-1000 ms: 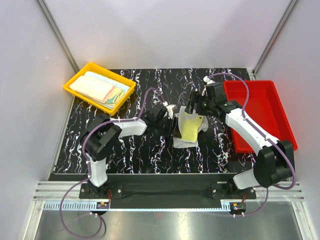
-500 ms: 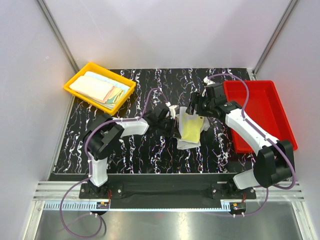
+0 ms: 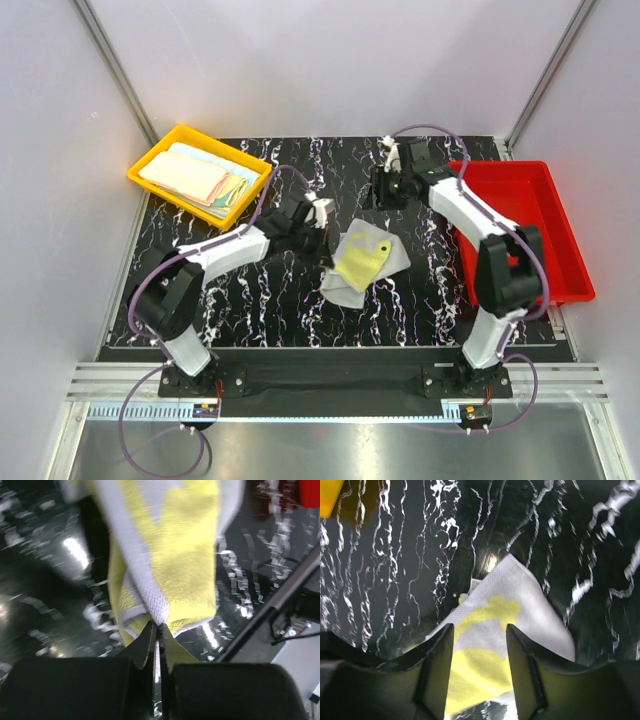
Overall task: Fold and stack the towels
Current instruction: Flatten out the crumpled towel
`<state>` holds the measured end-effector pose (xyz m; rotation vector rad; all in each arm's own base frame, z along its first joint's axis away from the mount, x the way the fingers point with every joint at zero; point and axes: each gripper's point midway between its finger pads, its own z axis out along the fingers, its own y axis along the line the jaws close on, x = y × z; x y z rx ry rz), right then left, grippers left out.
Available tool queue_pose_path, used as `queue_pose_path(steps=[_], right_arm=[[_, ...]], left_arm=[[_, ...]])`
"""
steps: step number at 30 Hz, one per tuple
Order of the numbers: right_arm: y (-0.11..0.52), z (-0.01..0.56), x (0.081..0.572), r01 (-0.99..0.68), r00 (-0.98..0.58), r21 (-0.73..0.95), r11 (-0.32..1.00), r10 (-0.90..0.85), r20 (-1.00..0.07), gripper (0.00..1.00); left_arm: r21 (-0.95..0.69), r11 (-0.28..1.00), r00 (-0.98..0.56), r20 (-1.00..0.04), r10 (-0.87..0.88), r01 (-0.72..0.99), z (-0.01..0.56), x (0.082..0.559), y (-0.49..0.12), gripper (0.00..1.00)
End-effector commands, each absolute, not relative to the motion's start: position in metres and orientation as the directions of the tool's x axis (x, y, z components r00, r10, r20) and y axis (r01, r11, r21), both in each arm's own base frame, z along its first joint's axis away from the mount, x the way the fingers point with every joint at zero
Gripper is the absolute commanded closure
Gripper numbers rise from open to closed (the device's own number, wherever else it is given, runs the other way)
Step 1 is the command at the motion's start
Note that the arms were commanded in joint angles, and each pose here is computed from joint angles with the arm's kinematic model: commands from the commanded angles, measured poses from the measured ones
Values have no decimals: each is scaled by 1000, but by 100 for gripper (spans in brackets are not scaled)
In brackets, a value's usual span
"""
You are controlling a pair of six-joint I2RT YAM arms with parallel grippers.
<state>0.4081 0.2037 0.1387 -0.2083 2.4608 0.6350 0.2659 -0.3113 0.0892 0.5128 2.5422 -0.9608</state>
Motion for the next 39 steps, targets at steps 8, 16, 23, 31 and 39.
queue_pose_path(steps=[8, 16, 23, 31, 39], right_arm=[[242, 66, 452, -444, -856, 443, 779, -223, -466, 56], [246, 35, 456, -495, -844, 438, 750, -294, -449, 51], [246, 22, 448, -525, -839, 455, 720, -348, -419, 48], [229, -1, 444, -518, -844, 383, 765, -383, -377, 63], [234, 13, 451, -533, -827, 389, 751, -366, -426, 100]], left_arm=[[-428, 854, -922, -360, 140, 297, 52, 288, -267, 69], [-531, 769, -889, -445, 105, 356, 79, 298, -280, 52], [-572, 745, -912, -394, 117, 343, 64, 290, -286, 49], [-558, 766, -920, -376, 109, 319, 58, 290, -282, 49], [-595, 727, -917, -379, 123, 344, 63, 284, -288, 51]])
